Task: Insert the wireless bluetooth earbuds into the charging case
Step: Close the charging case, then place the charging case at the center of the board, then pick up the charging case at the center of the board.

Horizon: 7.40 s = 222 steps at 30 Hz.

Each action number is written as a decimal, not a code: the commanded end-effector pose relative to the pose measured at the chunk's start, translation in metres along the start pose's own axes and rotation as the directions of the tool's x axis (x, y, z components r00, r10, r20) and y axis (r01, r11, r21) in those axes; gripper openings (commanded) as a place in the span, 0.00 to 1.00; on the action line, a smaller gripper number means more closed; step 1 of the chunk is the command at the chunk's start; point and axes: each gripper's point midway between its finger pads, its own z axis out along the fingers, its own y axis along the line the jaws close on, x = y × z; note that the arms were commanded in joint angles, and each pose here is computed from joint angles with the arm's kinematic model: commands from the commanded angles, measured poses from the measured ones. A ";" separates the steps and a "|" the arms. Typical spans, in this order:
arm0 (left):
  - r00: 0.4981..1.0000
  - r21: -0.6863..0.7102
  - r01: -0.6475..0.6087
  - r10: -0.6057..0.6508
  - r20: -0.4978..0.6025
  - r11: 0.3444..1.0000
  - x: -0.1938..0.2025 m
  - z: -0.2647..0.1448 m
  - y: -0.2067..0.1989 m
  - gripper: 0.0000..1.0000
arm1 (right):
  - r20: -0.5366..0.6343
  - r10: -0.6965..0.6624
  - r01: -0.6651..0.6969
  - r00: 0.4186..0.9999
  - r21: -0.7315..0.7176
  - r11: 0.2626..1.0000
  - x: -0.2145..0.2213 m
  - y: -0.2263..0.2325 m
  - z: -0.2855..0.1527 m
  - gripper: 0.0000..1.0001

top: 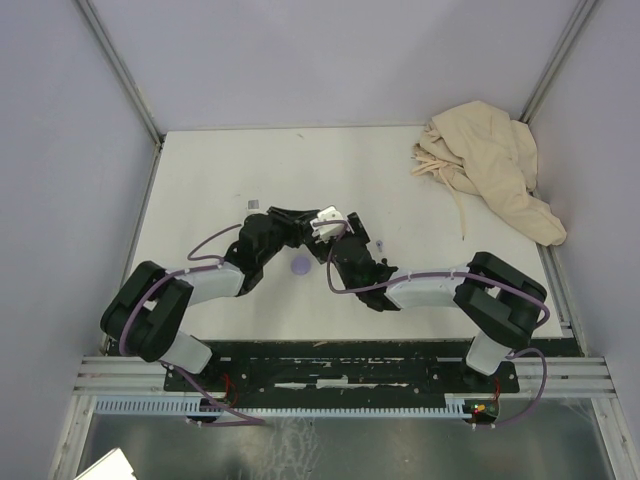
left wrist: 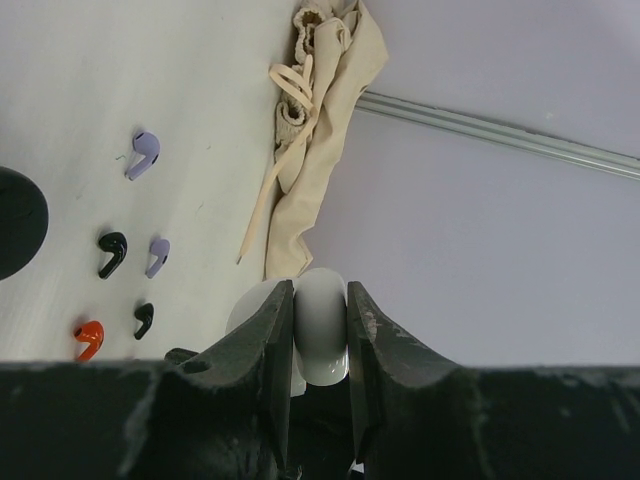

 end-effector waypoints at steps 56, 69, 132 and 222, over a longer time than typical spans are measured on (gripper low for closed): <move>0.891 -0.243 -0.328 0.385 0.243 0.913 -0.107 -0.070 0.067 0.03 | -0.399 0.133 -0.199 0.907 -0.130 0.971 -0.025 -0.039 0.004 0.88; 0.826 -0.337 -0.384 0.483 0.290 0.859 -0.136 -0.095 0.090 0.03 | -0.456 0.068 -0.255 0.887 -0.363 0.896 -0.032 0.047 0.082 0.89; 0.790 -0.443 -0.478 0.592 0.161 0.758 -0.137 -0.092 0.128 0.58 | -0.534 -0.025 -0.233 0.845 -0.410 0.882 0.039 0.115 0.141 0.82; 0.798 0.163 -0.567 0.588 -0.135 0.807 -0.074 -0.036 0.021 0.57 | -0.228 -0.075 -0.118 0.971 -0.724 0.679 -0.025 0.062 0.041 0.21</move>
